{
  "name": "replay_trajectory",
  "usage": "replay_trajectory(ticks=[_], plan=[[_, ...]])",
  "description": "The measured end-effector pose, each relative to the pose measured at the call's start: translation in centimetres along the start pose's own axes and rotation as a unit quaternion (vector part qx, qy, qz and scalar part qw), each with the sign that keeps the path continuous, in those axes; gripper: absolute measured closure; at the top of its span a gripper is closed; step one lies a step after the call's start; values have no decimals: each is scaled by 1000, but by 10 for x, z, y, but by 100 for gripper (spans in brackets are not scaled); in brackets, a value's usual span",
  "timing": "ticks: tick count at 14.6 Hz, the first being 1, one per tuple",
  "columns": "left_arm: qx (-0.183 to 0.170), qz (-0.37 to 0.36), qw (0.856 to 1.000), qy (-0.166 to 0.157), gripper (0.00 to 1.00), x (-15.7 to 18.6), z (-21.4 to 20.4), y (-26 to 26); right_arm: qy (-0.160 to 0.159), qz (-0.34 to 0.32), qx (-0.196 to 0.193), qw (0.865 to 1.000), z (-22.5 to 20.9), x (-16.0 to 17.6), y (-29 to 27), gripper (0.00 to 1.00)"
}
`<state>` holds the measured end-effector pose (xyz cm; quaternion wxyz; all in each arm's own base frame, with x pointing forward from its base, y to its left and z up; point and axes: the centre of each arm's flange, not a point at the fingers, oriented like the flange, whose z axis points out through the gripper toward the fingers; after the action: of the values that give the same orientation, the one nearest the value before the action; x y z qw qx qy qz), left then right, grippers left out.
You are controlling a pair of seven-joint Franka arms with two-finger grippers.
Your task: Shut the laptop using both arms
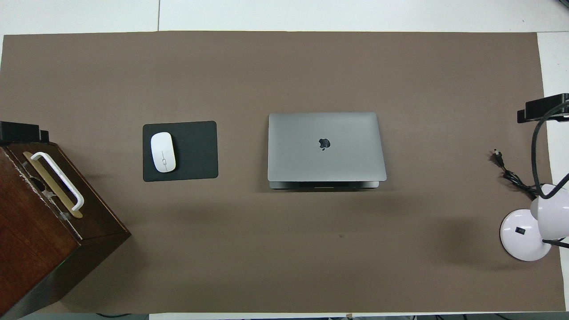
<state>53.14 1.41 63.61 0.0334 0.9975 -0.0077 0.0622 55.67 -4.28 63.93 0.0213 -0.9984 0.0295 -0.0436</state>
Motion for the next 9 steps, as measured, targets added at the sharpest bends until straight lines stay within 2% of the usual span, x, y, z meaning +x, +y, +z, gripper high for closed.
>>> replay_trajectory(ticks=[4, 9], plan=[[-1, -1, 1000, -27, 0, 12, 16, -1, -1, -4, 0, 1000, 1, 0, 0, 0], [4, 2, 999, -43, 0, 20, 35, 0, 1, -8, 0, 1000, -1, -1, 0, 0]])
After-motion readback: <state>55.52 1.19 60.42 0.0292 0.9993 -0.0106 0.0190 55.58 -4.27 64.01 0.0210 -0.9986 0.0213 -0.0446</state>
